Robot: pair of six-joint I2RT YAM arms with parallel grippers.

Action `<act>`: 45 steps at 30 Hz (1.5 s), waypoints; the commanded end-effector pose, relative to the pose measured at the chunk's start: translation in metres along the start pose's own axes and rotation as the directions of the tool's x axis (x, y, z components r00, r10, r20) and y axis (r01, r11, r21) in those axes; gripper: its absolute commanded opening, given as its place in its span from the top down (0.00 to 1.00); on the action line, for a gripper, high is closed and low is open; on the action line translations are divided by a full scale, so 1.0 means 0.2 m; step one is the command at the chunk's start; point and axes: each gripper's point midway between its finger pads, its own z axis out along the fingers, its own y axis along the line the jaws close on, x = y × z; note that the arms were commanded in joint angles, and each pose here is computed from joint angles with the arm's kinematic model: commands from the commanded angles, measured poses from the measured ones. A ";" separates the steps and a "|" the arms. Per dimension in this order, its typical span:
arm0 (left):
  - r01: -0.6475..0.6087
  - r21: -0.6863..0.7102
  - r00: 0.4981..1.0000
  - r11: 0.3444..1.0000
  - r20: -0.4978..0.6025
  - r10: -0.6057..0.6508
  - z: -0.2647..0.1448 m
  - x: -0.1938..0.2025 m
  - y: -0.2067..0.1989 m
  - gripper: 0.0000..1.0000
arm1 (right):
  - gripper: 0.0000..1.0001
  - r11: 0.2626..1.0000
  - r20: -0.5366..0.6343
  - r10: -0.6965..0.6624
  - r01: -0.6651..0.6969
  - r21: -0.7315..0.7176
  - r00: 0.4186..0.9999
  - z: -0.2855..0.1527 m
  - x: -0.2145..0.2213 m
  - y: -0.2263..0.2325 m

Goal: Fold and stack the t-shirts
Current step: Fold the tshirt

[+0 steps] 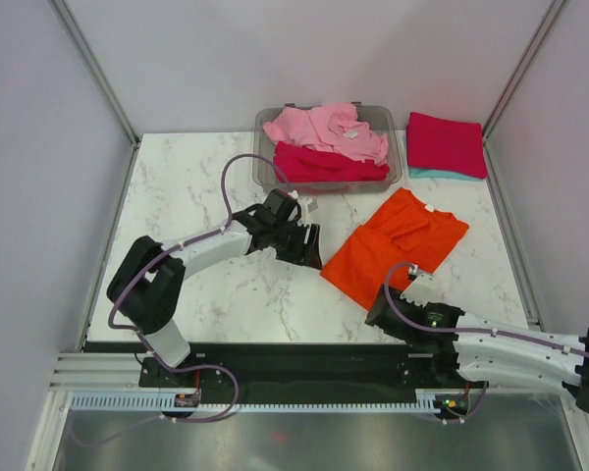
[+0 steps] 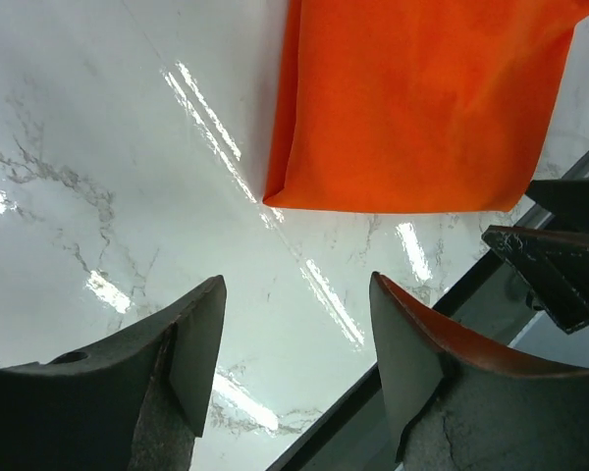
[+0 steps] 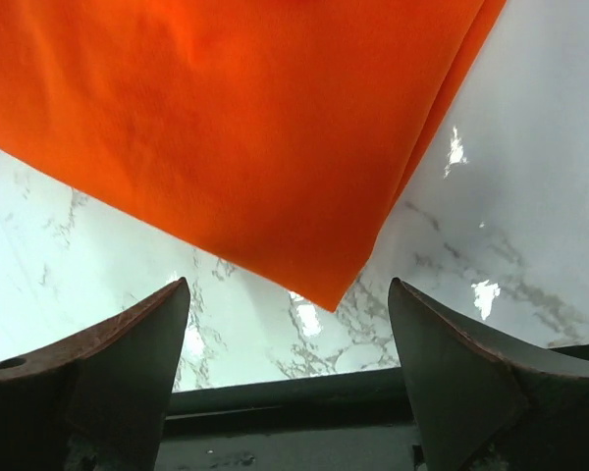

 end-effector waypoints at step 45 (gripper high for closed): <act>0.166 0.155 0.980 0.974 0.082 -0.180 0.40 0.14 0.11 0.73 | 0.87 0.995 0.055 0.102 -0.103 0.013 0.993 0.02 0.04 0.00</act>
